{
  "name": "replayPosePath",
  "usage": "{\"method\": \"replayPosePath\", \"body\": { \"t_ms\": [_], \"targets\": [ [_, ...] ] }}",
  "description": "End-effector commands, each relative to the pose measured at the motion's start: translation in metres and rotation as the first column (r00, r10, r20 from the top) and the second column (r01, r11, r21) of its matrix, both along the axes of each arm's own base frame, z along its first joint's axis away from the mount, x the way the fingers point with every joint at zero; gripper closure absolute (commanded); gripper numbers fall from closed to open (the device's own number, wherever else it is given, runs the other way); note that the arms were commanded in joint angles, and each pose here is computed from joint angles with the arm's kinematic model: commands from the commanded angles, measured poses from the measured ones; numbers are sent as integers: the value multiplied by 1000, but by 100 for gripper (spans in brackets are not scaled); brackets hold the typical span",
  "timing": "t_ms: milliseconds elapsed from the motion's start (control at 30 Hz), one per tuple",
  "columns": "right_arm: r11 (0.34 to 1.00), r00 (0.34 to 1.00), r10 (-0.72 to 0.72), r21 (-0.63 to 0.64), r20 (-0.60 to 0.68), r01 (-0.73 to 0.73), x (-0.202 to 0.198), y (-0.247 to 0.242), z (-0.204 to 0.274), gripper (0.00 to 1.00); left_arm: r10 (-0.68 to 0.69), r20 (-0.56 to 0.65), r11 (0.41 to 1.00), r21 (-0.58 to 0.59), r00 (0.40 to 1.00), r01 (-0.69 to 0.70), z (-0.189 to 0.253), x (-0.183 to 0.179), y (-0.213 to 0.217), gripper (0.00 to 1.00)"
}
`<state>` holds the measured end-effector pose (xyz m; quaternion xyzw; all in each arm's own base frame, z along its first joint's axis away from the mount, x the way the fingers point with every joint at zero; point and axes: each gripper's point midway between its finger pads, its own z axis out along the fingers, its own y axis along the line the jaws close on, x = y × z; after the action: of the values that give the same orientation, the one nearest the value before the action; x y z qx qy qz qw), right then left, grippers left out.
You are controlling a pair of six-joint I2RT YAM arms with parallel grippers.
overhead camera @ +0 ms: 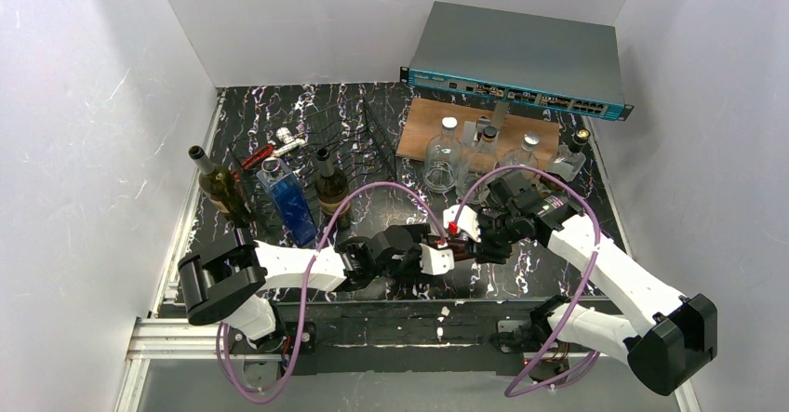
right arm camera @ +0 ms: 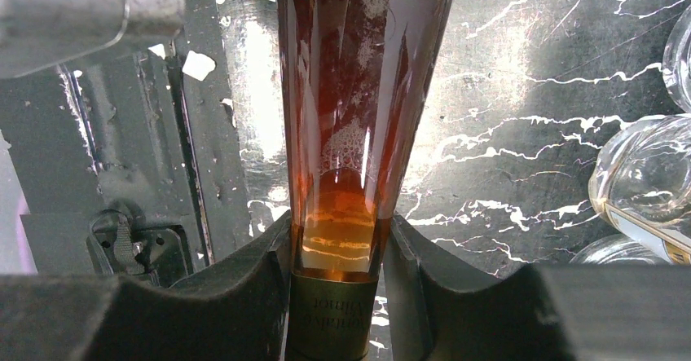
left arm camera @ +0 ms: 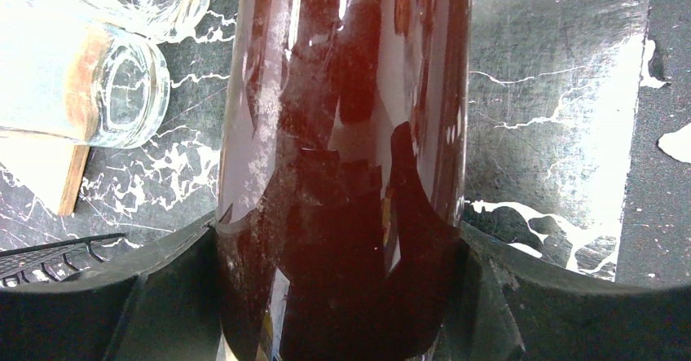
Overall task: Take the wine bottle off the wine rack
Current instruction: Place the wine bottle at the center of the board.
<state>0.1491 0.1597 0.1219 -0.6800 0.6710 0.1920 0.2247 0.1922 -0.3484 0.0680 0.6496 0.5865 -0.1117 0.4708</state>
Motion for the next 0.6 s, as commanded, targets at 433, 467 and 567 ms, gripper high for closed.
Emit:
{"method": "replayPosePath", "body": {
  "t_ms": [433,467,567],
  "targets": [
    [965,1000,18,261,-23,-11,10,38,35,16,95,-32,980,-171,995,-99,38,5,-1,100],
    [959,999,23,283,-43,-10,9,39,43,11,109,-39,977,-180,993,-115,37,5,2,100],
    [936,997,-7,350,-78,34,17,38,65,9,142,-56,965,-214,988,-150,39,3,10,100]
  ]
}}
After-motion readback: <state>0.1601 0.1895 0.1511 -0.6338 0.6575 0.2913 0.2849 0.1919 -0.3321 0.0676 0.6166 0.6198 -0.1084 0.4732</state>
